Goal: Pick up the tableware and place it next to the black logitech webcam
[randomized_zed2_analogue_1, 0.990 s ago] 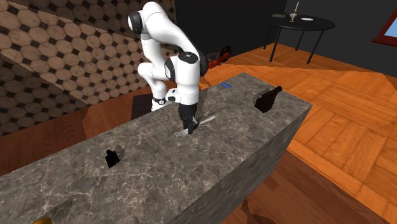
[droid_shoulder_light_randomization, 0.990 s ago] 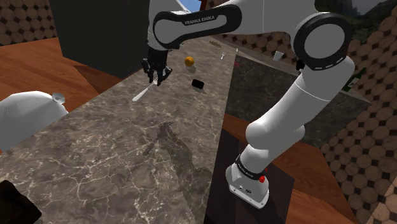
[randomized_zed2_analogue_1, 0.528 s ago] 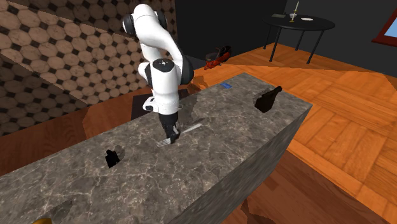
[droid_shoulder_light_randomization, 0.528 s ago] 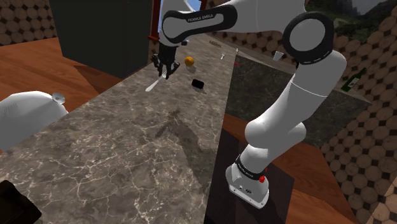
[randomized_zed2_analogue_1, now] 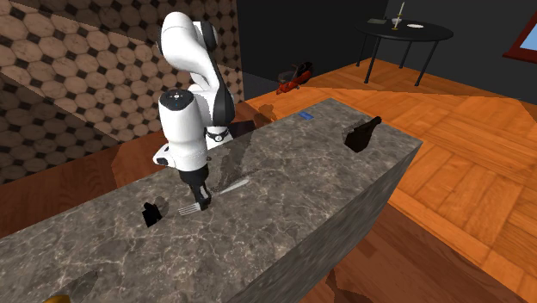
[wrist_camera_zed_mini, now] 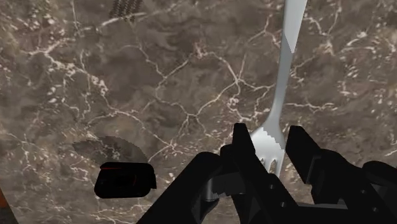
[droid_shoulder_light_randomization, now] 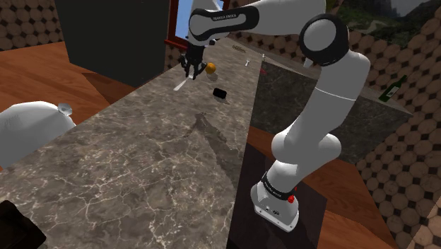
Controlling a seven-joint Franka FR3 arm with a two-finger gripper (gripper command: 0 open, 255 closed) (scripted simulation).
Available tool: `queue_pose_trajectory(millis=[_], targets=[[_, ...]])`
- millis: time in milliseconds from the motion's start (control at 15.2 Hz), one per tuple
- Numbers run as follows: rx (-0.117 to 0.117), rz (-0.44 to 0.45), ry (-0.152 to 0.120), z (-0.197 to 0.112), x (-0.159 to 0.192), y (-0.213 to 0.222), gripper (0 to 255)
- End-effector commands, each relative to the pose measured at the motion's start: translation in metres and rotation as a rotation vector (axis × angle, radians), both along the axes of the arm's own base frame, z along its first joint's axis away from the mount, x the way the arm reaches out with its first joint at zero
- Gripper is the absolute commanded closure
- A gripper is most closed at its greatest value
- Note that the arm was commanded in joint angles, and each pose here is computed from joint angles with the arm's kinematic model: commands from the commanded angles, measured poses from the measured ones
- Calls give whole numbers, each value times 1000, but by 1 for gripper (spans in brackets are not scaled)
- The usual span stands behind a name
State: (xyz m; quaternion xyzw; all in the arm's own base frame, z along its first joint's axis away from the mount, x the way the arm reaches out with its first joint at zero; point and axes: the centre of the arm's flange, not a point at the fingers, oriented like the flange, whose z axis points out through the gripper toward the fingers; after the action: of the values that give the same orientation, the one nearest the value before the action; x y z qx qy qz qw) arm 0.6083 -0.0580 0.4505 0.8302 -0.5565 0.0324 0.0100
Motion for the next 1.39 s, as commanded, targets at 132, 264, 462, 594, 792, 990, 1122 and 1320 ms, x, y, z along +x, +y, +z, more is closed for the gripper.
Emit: queue_pose_trajectory(millis=[132, 264, 462, 594, 792, 990, 1122, 1320], targets=[[-1, 1, 0, -1, 19, -52, 255], [-1, 1, 0, -6, 25, -67, 255], [-1, 1, 0, -22, 25, -67, 255], [-1, 1, 0, -33, 25, -67, 255], [-1, 1, 0, -49, 25, -67, 255], [-1, 1, 0, -65, 25, -67, 255], [-1, 1, 0, -75, 25, -67, 255], [-1, 1, 0, -91, 25, -67, 255]])
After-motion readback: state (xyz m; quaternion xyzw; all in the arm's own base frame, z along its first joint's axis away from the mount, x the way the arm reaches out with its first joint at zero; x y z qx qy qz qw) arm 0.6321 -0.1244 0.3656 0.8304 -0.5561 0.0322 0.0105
